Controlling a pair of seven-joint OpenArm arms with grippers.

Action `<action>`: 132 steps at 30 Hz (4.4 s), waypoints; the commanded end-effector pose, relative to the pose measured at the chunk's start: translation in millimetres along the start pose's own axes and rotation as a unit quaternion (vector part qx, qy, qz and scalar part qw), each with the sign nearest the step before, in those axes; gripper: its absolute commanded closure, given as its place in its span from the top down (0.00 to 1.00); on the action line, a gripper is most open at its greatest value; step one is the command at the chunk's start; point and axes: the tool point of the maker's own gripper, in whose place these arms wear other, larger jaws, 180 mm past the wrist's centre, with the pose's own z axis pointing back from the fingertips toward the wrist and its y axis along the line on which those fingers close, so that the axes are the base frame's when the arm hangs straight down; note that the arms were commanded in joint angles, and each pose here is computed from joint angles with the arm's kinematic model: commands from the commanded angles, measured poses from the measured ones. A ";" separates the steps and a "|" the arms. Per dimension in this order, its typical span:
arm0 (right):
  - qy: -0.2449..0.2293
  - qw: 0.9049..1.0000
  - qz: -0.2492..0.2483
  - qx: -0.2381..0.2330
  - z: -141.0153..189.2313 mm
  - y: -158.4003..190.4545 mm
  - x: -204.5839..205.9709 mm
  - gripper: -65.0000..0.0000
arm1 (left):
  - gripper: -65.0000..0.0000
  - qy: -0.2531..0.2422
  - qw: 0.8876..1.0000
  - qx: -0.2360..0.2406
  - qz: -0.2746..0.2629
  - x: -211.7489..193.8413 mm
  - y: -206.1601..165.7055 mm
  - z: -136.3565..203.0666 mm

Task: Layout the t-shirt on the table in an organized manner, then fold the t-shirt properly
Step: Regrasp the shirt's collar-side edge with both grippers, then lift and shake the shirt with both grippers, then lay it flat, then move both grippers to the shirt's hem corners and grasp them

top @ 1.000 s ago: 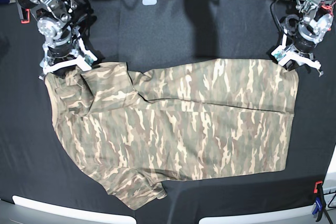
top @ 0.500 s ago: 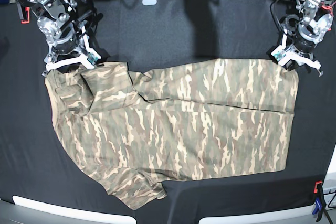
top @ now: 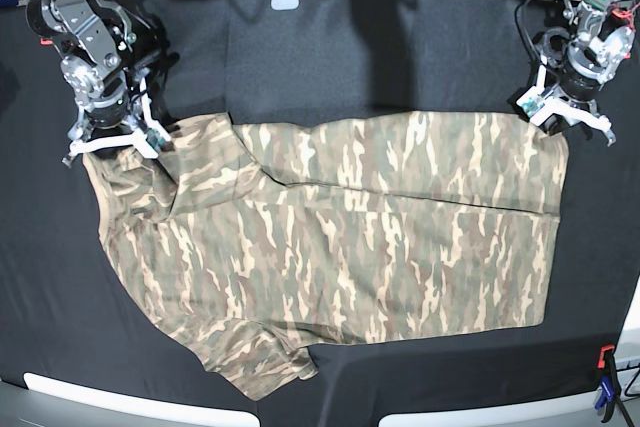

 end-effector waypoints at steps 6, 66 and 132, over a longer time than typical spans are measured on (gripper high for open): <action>0.012 0.999 0.004 -0.037 2.7 -17.7 -9.9 0.00 | 0.00 -0.003 0.999 -0.018 0.029 -4.4 -5.3 3.7; -0.023 0.991 0.030 -0.131 158.1 22.0 -35.9 0.12 | 0.16 0.153 0.980 -0.065 -0.108 -71.8 -20.4 135.5; -0.138 0.847 -0.498 0.121 -56.6 -211.9 97.8 0.31 | 0.31 -0.059 0.784 0.070 0.614 -9.1 226.3 -89.5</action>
